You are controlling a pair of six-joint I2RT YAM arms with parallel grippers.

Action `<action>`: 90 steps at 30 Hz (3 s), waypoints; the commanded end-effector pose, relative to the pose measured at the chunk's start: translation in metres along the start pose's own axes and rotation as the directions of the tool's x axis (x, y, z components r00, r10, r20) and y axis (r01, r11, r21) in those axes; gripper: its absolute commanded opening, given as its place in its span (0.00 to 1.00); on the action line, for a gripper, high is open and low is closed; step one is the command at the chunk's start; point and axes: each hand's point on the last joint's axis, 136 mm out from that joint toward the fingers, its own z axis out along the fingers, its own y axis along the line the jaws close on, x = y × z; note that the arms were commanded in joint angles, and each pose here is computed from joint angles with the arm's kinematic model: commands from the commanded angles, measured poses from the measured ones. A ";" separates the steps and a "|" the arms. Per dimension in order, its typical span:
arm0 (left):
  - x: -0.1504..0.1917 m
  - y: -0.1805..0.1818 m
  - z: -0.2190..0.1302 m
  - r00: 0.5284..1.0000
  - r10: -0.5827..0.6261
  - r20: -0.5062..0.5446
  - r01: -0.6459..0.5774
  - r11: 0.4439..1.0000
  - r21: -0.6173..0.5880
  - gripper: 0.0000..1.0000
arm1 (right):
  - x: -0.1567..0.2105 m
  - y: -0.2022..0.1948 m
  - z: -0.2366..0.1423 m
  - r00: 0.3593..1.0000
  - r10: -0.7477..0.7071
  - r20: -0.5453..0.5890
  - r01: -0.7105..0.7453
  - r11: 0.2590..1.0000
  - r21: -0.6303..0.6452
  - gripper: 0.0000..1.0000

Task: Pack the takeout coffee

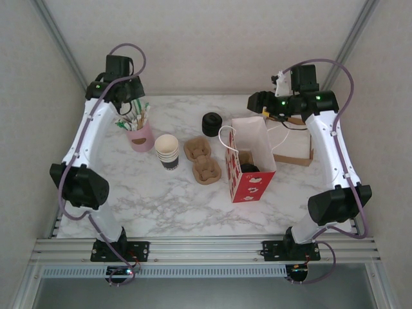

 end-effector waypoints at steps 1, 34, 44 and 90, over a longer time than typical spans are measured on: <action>-0.043 -0.022 -0.065 0.985 0.005 0.173 -0.024 0.994 0.110 0.00 | -0.003 0.012 -0.020 0.998 -0.027 0.056 0.028 1.000 -0.008 0.76; -0.006 -0.236 -0.307 0.959 0.036 0.282 -0.270 0.422 0.866 0.00 | 0.064 -0.066 -0.165 0.906 0.034 0.421 -0.263 0.825 0.500 0.83; 0.057 -0.293 -0.282 0.951 0.212 0.227 -0.297 0.413 0.861 0.00 | 0.084 -0.076 -0.166 0.913 0.072 0.402 -0.290 0.807 0.515 0.84; 0.149 -0.377 -0.174 0.862 0.448 0.239 -0.456 0.476 0.752 0.72 | 0.082 -0.119 -0.105 0.875 0.349 0.335 -0.445 0.853 0.273 0.87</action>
